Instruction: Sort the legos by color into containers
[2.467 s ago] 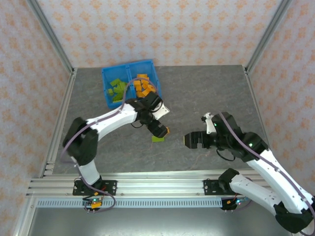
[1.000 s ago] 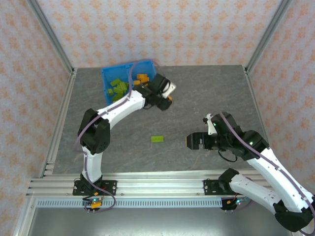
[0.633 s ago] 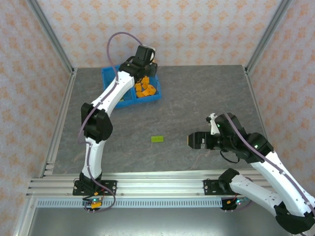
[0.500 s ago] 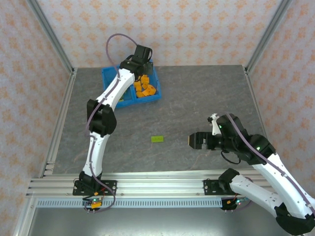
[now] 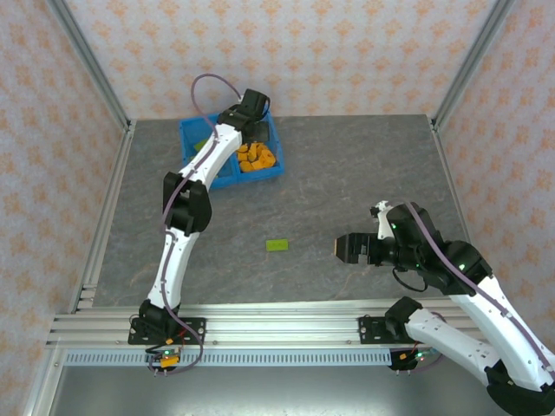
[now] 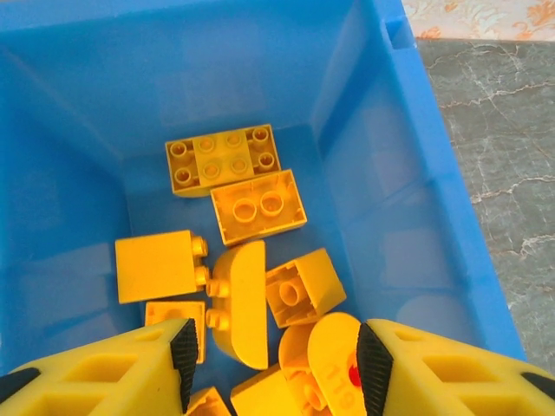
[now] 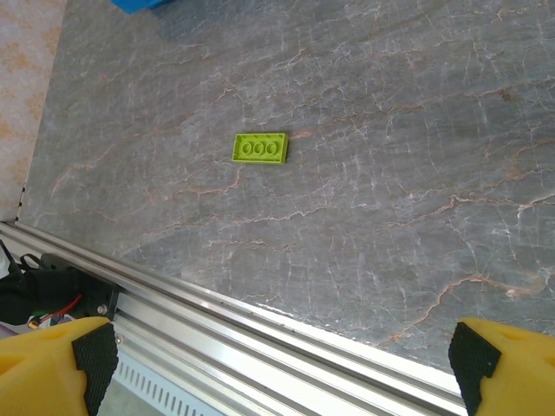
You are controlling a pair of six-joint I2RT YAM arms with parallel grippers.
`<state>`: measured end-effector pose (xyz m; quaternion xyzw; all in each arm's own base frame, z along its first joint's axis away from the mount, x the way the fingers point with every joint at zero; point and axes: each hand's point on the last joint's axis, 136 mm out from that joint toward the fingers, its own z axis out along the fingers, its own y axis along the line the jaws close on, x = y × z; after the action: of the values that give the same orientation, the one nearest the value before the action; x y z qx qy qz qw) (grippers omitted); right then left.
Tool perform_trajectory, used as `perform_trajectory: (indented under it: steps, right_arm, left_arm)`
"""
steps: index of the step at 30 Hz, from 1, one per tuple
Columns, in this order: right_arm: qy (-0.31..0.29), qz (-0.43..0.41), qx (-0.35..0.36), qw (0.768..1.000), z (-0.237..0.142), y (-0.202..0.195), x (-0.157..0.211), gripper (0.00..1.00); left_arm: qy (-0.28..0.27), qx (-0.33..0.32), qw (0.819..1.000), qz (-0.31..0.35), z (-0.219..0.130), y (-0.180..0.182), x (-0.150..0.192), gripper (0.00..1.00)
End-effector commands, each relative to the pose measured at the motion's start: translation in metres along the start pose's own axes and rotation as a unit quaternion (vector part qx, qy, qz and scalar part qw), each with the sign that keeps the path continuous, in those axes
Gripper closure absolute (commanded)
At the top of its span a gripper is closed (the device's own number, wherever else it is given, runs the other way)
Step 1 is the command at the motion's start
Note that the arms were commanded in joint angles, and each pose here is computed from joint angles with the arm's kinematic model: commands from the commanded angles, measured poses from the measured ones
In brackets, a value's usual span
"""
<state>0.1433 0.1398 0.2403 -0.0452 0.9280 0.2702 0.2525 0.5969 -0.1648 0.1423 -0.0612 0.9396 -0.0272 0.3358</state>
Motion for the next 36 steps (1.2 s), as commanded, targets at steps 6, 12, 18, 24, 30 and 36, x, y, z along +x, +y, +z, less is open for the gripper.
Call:
perform_trajectory:
  steps: [6,12,18,24,30,36]
  right_arm:
    - [-0.003,0.009,0.013,1.000,0.015,-0.001,-0.010,0.01]
    - [0.042,0.026,-0.013,0.999,0.050,0.015,-0.014,0.01]
    - [0.080,0.067,-0.048,0.993,0.098,0.036,-0.017,0.01]
    - [0.117,0.037,0.021,0.992,0.146,0.042,-0.005,0.01]
    - [0.133,0.052,0.097,0.985,0.203,0.037,0.009,0.01]
    - [0.138,0.025,0.134,0.981,0.245,0.047,0.011,0.01]
  left_arm:
    - [-0.134,0.125,0.983,-0.008,-0.163,-0.030,-0.060,0.44]
    - [-0.203,0.193,0.958,0.069,-0.277,-0.025,-0.031,0.43]
    - [-0.239,0.225,0.916,0.232,-0.356,0.001,0.047,0.40]
    - [-0.184,0.329,0.798,0.471,-0.387,0.013,0.193,0.28]
    - [-0.149,0.302,0.759,0.557,-0.366,0.052,0.272,0.04]
    - [-0.108,0.336,0.745,0.566,-0.352,0.061,0.318,0.01]
